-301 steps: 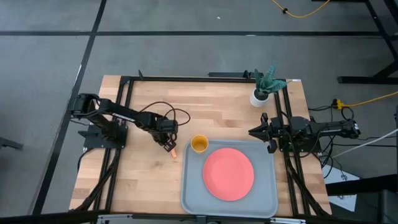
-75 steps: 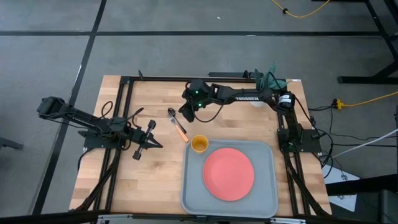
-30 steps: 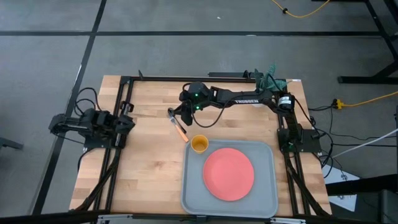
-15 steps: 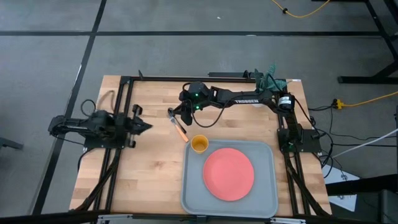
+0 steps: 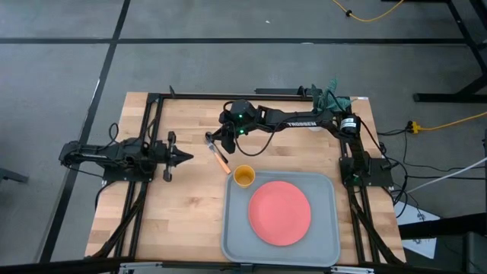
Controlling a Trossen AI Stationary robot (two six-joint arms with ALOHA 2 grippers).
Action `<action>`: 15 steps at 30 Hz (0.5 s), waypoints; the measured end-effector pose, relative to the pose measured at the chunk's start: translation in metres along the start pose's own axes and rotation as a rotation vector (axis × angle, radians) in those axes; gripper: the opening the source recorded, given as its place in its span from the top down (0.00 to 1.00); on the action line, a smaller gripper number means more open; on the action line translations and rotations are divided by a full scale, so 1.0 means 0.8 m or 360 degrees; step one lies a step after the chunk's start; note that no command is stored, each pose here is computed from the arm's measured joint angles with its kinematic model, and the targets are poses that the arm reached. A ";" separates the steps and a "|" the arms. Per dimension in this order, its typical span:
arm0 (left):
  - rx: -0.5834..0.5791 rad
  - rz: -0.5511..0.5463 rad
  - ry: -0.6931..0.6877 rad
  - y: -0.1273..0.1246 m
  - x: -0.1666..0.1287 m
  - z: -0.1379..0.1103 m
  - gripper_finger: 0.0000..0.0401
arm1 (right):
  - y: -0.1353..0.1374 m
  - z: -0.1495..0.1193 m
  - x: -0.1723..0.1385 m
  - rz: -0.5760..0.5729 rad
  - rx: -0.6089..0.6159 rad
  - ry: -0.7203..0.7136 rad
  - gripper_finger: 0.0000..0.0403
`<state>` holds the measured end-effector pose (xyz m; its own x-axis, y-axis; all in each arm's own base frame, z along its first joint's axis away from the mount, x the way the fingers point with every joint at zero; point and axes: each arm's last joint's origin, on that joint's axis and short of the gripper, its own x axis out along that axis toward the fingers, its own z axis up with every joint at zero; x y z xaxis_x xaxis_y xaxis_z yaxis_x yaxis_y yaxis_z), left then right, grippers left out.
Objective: Pick and place plate/cup/fork/spoon on tray
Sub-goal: Put the black spoon on the light blue serving tray to the right of the pink plate
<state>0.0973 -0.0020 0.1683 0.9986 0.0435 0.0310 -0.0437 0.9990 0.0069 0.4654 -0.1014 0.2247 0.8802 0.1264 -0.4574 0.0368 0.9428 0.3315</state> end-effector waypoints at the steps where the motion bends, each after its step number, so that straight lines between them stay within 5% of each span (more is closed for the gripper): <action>1: 0.0000 -0.0001 -0.0001 0.000 0.000 0.000 1.00 | 0.000 0.000 0.000 0.0000 0.0001 -0.0001 0.86; 15: 0.0001 -0.0001 0.0005 0.000 0.000 0.000 1.00 | 0.000 0.000 0.000 0.0000 0.0001 0.0000 0.86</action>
<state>0.0975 -0.0021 0.1680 0.9987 0.0427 0.0275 -0.0430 0.9990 0.0076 0.4654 -0.1014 0.2247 0.8802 0.1264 -0.4574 0.0371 0.9425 0.3320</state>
